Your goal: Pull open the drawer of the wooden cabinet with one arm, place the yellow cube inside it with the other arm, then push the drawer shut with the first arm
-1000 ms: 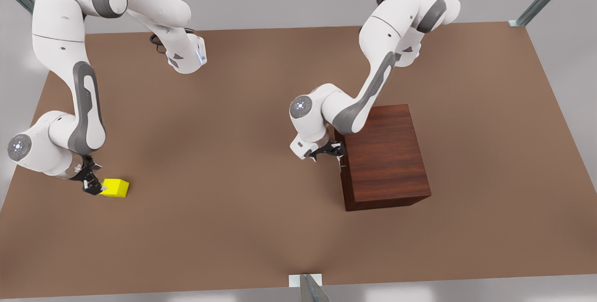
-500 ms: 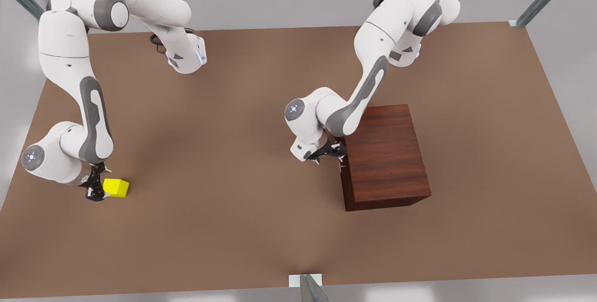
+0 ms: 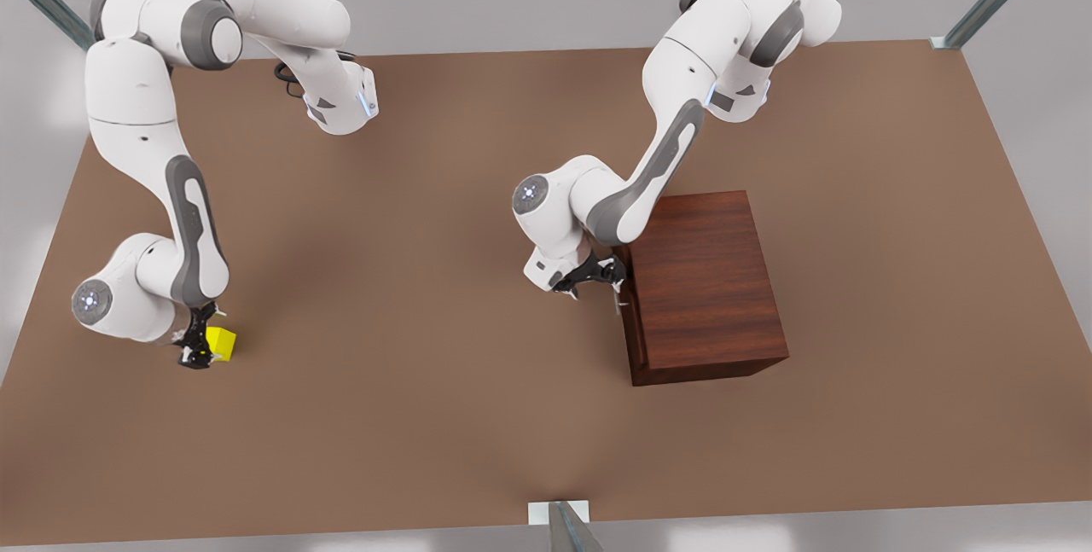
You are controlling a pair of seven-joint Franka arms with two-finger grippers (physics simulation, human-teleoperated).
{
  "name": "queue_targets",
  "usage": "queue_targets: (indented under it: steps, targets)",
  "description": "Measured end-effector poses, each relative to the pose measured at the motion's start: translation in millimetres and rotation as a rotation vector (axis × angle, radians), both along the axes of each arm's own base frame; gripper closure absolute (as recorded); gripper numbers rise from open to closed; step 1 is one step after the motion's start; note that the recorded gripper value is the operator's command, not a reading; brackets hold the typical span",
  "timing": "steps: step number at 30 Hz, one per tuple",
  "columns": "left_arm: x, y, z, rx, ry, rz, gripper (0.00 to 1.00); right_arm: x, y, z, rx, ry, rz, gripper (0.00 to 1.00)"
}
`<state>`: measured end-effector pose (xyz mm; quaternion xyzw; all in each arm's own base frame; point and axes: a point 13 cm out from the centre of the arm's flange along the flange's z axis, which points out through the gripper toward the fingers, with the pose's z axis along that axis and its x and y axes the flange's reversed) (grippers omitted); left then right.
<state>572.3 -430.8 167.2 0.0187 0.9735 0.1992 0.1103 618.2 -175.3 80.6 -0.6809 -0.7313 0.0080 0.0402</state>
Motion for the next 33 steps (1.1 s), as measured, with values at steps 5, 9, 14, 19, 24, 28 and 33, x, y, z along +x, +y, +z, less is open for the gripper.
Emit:
queue_targets:
  steps: [5,9,14,19,24,28,33]
  targets:
    - [3.0,-5.9,1.3,-0.018,-0.014,0.007,0.00,1.8,0.2,-5.3,-0.004,-0.003,-0.026,0.00]
    - [7.2,-11.4,0.7,-0.036,-0.027,0.010,0.00,6.2,-0.9,-12.3,-0.007,-0.005,-0.042,0.00]
    - [13.3,-21.8,2.6,-0.058,-0.047,0.009,0.00,9.9,-3.3,-21.0,-0.011,-0.010,-0.059,0.00]
    - [12.9,-31.0,2.5,-0.067,-0.058,0.000,0.00,9.9,-6.0,-26.4,-0.016,-0.010,-0.070,0.00]
    - [10.2,-38.9,4.1,-0.075,-0.066,-0.010,0.00,11.5,-10.3,-26.7,-0.023,-0.021,-0.080,0.00]
    - [8.6,-44.5,4.1,-0.081,-0.071,-0.018,0.00,11.3,-16.8,-26.2,-0.033,-0.025,-0.089,0.00]
    - [3.4,-52.8,2.4,-0.084,-0.075,-0.033,0.00,9.4,-21.5,-27.0,-0.045,-0.023,-0.090,0.00]
